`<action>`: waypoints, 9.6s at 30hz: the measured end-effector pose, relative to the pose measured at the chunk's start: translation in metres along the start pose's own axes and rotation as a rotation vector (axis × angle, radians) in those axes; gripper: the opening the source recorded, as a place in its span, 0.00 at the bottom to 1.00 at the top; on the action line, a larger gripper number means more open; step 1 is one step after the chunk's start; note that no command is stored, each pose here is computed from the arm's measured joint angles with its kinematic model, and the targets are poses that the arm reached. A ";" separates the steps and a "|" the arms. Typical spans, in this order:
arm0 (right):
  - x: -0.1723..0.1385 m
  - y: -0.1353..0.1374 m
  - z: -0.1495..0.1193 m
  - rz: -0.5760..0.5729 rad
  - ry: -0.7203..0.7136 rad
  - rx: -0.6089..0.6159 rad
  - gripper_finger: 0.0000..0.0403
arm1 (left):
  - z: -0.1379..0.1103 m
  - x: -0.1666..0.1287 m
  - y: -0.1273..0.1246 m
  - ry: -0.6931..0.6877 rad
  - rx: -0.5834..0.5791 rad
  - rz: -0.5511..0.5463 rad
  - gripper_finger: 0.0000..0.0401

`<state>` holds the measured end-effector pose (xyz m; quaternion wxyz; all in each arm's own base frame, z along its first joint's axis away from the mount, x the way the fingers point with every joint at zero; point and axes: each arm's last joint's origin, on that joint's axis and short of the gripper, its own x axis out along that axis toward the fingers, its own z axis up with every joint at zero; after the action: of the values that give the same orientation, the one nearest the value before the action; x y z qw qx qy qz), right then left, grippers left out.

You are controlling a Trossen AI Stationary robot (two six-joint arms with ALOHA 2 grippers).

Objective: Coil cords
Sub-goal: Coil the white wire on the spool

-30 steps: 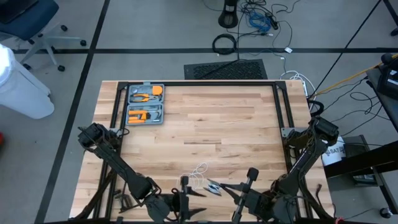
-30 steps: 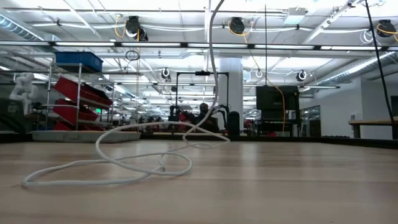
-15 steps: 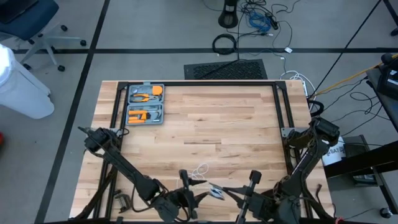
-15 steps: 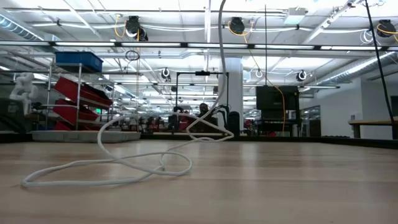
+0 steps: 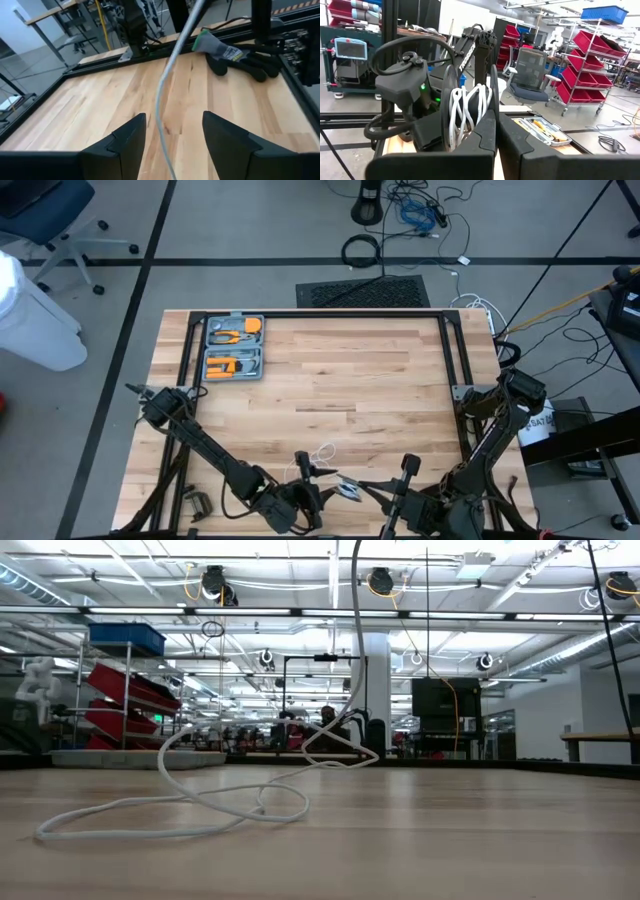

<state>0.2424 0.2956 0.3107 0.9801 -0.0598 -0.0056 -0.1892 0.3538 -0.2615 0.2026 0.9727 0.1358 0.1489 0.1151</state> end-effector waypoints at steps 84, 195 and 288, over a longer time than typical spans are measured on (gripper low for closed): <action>0.063 -0.015 -0.041 0.043 0.147 -0.080 0.00 | 0.074 -0.124 0.075 0.025 -0.438 -0.041 0.00; 0.054 -0.018 -0.023 -0.145 0.069 0.033 0.00 | 0.049 -0.040 0.028 0.044 -0.380 -0.357 0.25; 0.010 -0.002 -0.003 -0.024 0.008 -0.013 0.00 | -0.002 -0.052 0.025 0.129 0.021 -0.098 0.43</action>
<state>0.2507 0.2901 0.3079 0.9774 -0.0654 -0.0013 -0.2012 0.3006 -0.2512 0.2219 0.9641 0.1309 0.2190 0.0743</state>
